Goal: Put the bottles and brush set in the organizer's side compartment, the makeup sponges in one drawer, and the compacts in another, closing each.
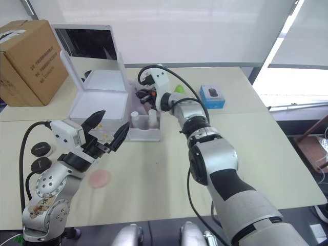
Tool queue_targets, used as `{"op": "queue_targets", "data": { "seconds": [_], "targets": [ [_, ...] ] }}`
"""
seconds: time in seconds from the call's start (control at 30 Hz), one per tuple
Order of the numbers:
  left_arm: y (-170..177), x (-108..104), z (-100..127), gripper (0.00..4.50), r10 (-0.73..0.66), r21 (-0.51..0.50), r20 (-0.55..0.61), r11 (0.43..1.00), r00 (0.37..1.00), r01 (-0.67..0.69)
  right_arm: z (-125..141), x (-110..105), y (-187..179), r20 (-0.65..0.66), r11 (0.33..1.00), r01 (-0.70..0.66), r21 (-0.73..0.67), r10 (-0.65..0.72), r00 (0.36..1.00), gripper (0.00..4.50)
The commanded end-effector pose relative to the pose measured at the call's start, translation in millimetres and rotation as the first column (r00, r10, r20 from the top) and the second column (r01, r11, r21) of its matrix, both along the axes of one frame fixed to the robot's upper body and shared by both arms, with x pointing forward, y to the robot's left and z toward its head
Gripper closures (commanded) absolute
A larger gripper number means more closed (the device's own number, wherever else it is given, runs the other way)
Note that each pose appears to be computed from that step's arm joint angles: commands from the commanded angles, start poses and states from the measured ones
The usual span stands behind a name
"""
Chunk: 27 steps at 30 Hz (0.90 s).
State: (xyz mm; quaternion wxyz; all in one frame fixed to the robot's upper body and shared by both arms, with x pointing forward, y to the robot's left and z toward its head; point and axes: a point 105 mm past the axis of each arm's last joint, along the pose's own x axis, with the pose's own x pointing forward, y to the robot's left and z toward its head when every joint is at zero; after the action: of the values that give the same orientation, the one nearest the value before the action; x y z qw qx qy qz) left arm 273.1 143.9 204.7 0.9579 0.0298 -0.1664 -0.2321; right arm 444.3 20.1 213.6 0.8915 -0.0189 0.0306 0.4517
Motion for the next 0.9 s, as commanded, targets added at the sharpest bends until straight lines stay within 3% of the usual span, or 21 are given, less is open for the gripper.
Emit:
{"op": "queue_targets", "data": {
  "seconds": [0.03, 0.3, 0.9],
  "targets": [
    [-3, -6, 12, 0.00, -0.008, -0.006, 0.043, 1.000, 0.999, 0.008, 8, 9, -4, 0.013, 0.993, 0.111, -0.042, -0.111, 0.994, 4.46],
    [-6, -6, 15, 0.00, -0.003, -0.011, 0.037, 1.000, 0.999, 0.003, -3, 26, -30, 0.018, 0.930, 0.343, -0.133, -0.344, 0.939, 4.46],
    [-6, -7, 15, 0.00, 0.007, -0.011, 0.023, 1.000, 1.000, -0.007, -12, 23, -24, 0.015, 0.932, 0.315, -0.180, -0.317, 0.948, 4.46]
  ]
}}
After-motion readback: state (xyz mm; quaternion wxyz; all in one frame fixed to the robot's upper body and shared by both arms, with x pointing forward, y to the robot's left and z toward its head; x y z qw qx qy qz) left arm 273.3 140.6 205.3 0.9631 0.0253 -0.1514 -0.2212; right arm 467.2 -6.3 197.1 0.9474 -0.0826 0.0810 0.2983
